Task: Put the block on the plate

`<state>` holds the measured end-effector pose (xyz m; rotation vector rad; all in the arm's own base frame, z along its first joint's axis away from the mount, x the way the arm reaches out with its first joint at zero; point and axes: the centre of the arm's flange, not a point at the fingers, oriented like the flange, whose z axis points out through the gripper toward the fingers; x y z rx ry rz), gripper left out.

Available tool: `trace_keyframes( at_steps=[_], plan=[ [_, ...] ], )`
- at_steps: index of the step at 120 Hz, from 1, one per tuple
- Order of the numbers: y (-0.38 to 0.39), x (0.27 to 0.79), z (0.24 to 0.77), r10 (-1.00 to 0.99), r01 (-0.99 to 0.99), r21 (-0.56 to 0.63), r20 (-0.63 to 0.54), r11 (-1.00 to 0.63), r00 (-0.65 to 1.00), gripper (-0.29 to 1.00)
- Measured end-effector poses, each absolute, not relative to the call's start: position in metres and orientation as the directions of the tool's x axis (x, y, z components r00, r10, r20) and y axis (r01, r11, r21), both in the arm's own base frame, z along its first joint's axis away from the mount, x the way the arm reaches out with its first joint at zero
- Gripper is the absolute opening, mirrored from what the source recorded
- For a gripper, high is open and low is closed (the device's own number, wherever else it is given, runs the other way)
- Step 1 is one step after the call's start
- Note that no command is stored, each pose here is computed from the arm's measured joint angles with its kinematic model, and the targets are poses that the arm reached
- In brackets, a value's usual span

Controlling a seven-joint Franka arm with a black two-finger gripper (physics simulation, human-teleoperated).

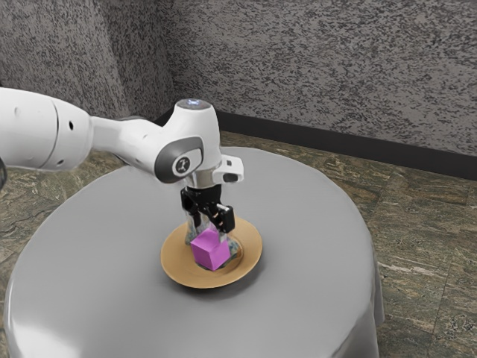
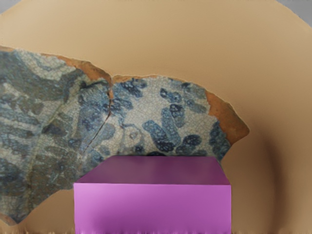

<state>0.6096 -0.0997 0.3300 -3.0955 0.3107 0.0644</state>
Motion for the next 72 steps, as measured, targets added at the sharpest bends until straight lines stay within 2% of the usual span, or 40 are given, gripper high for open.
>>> trace_keyframes(
  at_steps=[45,72],
  plan=[
    [-0.088,0.622,0.397,-0.174,-0.174,-0.052,-0.016,-0.983,0.985,0.69],
    [-0.077,0.624,0.499,-0.148,-0.145,-0.061,0.039,-0.988,0.988,0.70]
  ],
)
